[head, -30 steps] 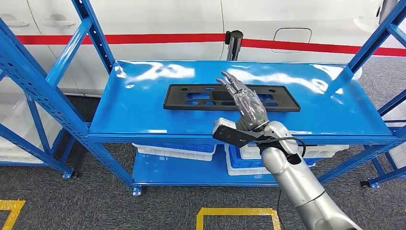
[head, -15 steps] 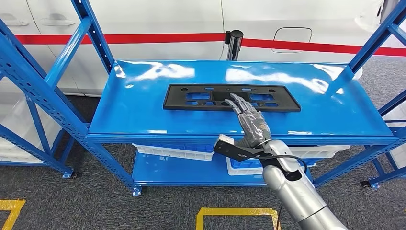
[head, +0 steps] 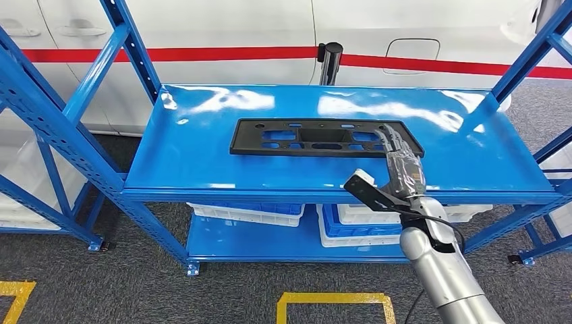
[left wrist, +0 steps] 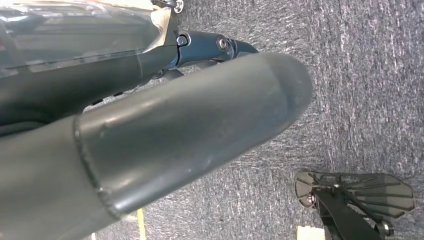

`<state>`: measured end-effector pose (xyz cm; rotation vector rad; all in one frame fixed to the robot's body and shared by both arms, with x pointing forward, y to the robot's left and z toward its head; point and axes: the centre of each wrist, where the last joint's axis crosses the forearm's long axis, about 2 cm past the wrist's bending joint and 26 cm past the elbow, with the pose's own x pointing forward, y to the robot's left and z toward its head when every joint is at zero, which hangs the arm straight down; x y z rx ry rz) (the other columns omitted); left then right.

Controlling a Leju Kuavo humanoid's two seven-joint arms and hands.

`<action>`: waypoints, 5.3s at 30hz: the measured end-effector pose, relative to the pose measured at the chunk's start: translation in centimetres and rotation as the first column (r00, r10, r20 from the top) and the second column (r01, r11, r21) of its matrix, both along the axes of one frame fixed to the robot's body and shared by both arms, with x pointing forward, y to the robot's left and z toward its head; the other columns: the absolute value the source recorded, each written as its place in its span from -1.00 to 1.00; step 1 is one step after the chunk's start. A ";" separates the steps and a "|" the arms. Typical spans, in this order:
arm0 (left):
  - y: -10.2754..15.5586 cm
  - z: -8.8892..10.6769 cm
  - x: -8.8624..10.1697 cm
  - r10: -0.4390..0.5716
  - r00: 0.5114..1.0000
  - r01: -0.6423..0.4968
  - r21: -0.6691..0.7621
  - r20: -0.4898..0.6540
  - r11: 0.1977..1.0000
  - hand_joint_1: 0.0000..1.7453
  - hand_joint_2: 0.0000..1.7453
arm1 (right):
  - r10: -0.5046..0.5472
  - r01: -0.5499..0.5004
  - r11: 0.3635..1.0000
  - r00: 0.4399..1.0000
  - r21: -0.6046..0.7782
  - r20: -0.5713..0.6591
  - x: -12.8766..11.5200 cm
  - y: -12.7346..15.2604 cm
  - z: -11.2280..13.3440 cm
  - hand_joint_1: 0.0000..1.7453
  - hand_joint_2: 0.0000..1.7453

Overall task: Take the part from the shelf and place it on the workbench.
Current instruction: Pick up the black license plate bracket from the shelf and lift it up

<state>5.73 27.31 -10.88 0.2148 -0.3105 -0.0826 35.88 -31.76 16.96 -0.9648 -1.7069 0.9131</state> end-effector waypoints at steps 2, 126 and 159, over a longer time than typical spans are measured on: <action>0.0 0.0 0.0 -0.008 1.000 0.008 -0.001 0.002 1.000 -1.00 -1.00 | -0.025 0.025 1.000 1.000 0.002 -0.002 -0.3 -0.6 -0.3 -1.00 1.00; -3.0 0.2 -0.2 0.170 0.925 -0.137 -0.120 0.339 0.983 -1.00 -1.00 | 0.108 -0.022 0.970 0.931 -0.243 0.348 2.2 13.6 6.8 1.00 1.00; -3.0 0.3 1.3 0.219 0.927 -0.152 -0.230 0.304 0.961 -1.00 -1.00 | 0.028 -0.032 0.999 0.759 -0.006 0.650 0.1 3.7 17.4 1.00 1.00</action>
